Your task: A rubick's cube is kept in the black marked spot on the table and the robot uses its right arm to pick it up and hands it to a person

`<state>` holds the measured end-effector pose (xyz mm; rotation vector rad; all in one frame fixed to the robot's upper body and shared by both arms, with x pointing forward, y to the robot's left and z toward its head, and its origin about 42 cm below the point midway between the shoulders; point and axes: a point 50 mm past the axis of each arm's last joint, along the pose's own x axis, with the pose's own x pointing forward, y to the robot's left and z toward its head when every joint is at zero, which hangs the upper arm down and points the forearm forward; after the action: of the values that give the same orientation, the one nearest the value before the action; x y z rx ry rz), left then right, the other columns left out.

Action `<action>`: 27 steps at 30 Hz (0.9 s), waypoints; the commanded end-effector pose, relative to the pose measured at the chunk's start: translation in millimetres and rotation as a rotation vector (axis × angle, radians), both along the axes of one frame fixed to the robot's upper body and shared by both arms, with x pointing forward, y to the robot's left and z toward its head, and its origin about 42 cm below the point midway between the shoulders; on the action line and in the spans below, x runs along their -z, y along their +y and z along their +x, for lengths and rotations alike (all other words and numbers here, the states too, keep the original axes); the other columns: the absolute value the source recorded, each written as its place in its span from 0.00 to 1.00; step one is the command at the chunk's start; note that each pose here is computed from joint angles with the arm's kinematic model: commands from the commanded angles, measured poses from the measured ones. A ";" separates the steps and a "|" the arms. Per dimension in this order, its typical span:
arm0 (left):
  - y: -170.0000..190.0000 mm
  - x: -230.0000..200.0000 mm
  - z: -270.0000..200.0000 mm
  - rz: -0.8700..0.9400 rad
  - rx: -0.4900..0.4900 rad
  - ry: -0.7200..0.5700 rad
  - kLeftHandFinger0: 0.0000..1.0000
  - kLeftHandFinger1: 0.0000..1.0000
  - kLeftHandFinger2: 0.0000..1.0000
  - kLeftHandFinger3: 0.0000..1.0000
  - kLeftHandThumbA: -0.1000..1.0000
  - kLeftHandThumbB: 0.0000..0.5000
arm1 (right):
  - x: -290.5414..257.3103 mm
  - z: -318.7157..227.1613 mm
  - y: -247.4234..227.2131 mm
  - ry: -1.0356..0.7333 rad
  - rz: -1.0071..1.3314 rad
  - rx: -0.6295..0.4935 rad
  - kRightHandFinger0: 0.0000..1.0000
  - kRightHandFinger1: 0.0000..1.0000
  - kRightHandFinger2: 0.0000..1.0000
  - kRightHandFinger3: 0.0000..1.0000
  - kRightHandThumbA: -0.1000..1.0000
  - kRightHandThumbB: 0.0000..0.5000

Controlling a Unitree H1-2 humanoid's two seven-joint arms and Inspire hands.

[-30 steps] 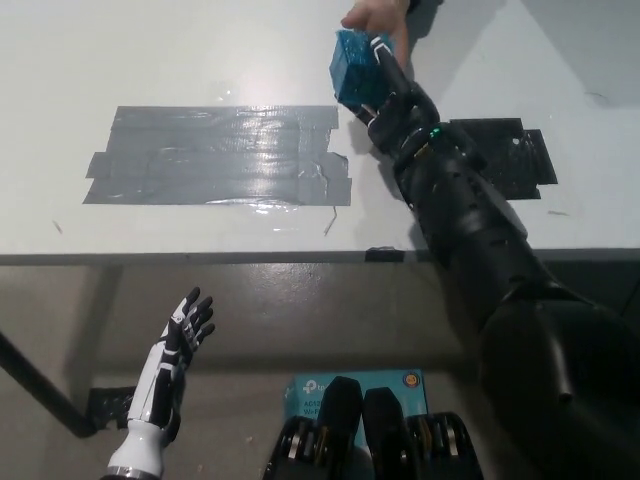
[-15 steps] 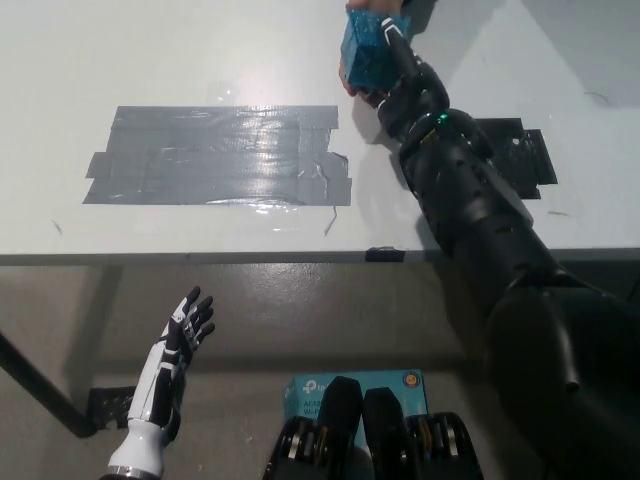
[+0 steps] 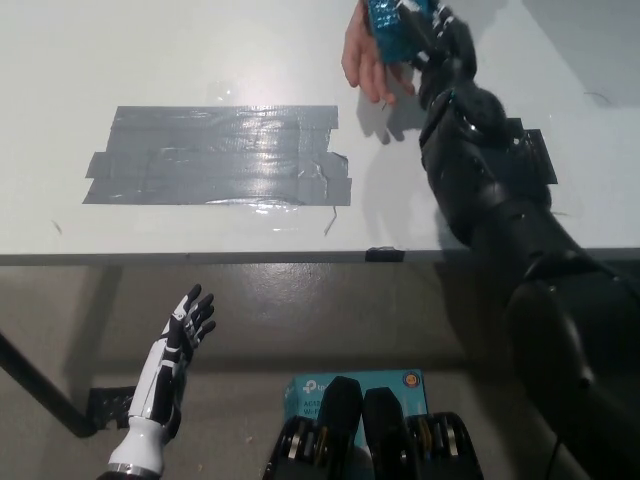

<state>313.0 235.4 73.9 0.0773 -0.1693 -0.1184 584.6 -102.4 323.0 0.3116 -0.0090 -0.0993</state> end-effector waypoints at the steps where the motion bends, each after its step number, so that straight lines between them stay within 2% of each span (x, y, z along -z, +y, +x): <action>1: 0.8 -12.0 8.0 0.017 0.014 -0.043 1.00 1.00 1.00 1.00 1.00 0.06 | -62.3 6.2 0.2 -0.201 -0.246 0.082 0.00 0.47 0.82 0.77 0.00 0.28; 5: 1.3 -13.6 9.6 0.021 0.014 -0.044 1.00 1.00 1.00 1.00 1.00 0.06 | -63.5 6.7 0.1 -0.201 -0.292 0.094 0.00 0.40 0.83 0.79 0.00 0.29; 14: 0.9 -14.1 11.0 0.019 0.015 -0.045 1.00 1.00 1.00 1.00 1.00 0.09 | -58.0 5.3 4.8 -0.206 -0.377 0.103 0.00 0.41 0.88 0.80 0.00 0.36; 21: 1.5 -15.2 11.4 0.023 0.019 -0.045 1.00 1.00 1.00 1.00 1.00 0.08 | -51.4 2.7 11.2 -0.228 -0.518 0.120 0.00 0.37 0.86 0.82 0.00 0.33; 27: 1.1 -15.5 12.7 0.009 0.023 -0.046 1.00 1.00 1.00 1.00 1.00 0.09 | -47.8 1.4 16.5 -0.223 -0.553 0.115 0.00 0.39 0.87 0.81 0.00 0.35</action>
<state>318.5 235.5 77.9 0.0807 -0.1741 -0.1213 582.9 -102.9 318.1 -0.1922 -0.1046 -0.1720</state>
